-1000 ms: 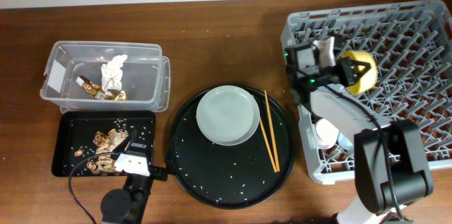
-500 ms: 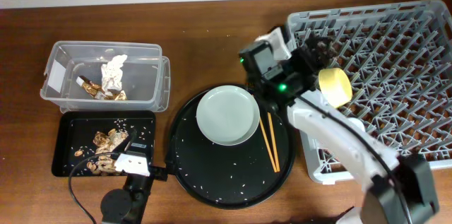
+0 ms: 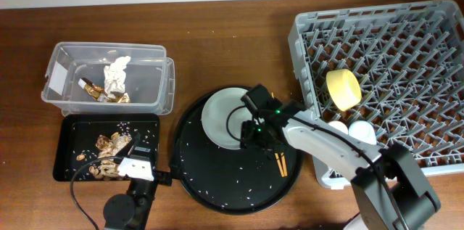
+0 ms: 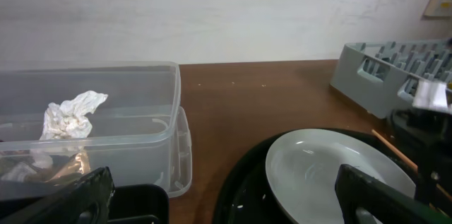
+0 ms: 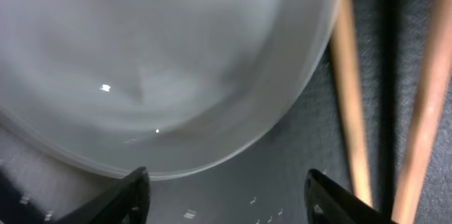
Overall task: Sort waste into correct bins and load items into the dishwasher rack
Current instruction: 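Grasp the rim of the grey plate with the right gripper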
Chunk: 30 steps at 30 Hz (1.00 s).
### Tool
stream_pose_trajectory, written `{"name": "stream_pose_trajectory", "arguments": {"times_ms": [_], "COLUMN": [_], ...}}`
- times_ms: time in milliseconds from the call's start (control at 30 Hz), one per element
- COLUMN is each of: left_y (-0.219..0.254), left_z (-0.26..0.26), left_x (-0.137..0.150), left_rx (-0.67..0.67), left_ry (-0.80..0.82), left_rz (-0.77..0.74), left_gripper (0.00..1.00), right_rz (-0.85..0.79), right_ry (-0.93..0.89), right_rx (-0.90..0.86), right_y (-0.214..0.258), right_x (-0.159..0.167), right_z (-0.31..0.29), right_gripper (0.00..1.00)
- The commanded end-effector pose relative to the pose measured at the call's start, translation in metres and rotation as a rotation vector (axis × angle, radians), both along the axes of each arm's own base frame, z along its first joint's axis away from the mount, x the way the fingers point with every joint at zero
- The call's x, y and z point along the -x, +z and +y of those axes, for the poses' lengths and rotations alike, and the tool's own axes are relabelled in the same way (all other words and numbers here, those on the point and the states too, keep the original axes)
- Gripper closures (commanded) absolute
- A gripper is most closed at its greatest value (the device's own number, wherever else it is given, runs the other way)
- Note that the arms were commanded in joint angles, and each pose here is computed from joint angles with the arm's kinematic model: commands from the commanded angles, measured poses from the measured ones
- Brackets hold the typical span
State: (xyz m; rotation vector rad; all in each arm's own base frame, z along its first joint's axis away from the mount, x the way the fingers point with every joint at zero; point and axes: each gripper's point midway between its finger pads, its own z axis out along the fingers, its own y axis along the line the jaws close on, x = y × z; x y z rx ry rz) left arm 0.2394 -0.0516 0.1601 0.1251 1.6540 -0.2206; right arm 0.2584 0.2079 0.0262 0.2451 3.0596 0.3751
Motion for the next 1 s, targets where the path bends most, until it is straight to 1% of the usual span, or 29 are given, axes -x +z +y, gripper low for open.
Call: {"name": "stream_pose_trajectory", "arguments": {"times_ms": [0,67,100,133,200,267,367,467,500,533,633,700,767,800,833,867,933,967], "left_y": [-0.002,-0.002,-0.002,-0.002,-0.002,-0.002,-0.002,-0.002,-0.002,-0.002,-0.002,-0.002,-0.002,-0.002,-0.002,-0.002,-0.002,-0.002], "left_z": [0.0,0.0,0.0,0.0,0.0,0.0,0.0,0.0,0.0,0.0,0.0,0.0,0.0,0.0,0.0,0.0,0.0,0.0], "left_x": [0.0,0.0,0.0,0.0,0.0,0.0,0.0,0.0,0.0,0.0,0.0,0.0,0.0,0.0,0.0,0.0,0.0,0.0], "left_rx": [-0.015,-0.015,-0.015,-0.015,-0.015,-0.015,-0.015,-0.015,-0.015,-0.015,-0.015,-0.015,-0.015,-0.015,-0.015,-0.015,-0.015,-0.015], "left_ry": [-0.004,-0.004,-0.004,-0.004,-0.004,-0.004,-0.004,-0.004,-0.004,-0.004,-0.004,-0.004,-0.004,-0.004,-0.004,-0.004,-0.004,-0.004], "left_rz": [-0.003,-0.003,-0.003,-0.003,-0.003,-0.003,-0.003,-0.003,-0.003,-0.003,-0.003,-0.003,-0.003,-0.003,-0.003,-0.003,-0.003,-0.003], "left_gripper": [0.01,0.01,0.01,0.01,0.0,0.0,0.01,0.0,0.0,0.01,0.0,0.0,0.0,0.0,0.0,0.01,0.0,0.0], "right_rz": [0.018,0.014,0.016,0.025,0.062,0.072,0.066,0.088,0.087,0.082,-0.043,-0.224,-0.476,-0.647,-0.774,-0.832,-0.991,-1.025], "right_ry": [-0.131,-0.13,-0.141,-0.165,-0.251,-0.299,-0.297,-0.297,-0.296,-0.296,-0.216,-0.119,-0.03,-0.025,-0.072,-0.115,-0.307,-0.397], "right_rx": [-0.03,-0.032,-0.034,-0.034,-0.029,-0.035,-0.046,-0.031,-0.032,-0.037,-0.099,-0.138,-0.112,0.004,0.166,0.278,0.715,0.926], "right_y": [-0.012,-0.012,-0.012,-0.013,-0.018,-0.023,-0.024,-0.026,-0.025,-0.024,0.01,0.058,0.118,0.153,0.18,0.193,0.247,0.271], "right_x": [-0.003,-0.004,-0.004,-0.003,0.005,0.006,0.006,0.011,0.011,0.01,-0.006,-0.024,-0.036,-0.041,-0.042,-0.042,-0.026,-0.014], "right_z": [-0.009,-0.008,-0.008,-0.008,-0.01,-0.011,-0.01,-0.013,-0.012,-0.012,-0.004,-0.002,-0.018,-0.048,-0.087,-0.111,-0.196,-0.228], "right_gripper": [0.37,0.39,0.43,0.45,0.46,0.54,0.67,0.94,0.96,0.96,0.96,0.96,0.96,0.96,0.96,0.96,0.96,0.96]}}
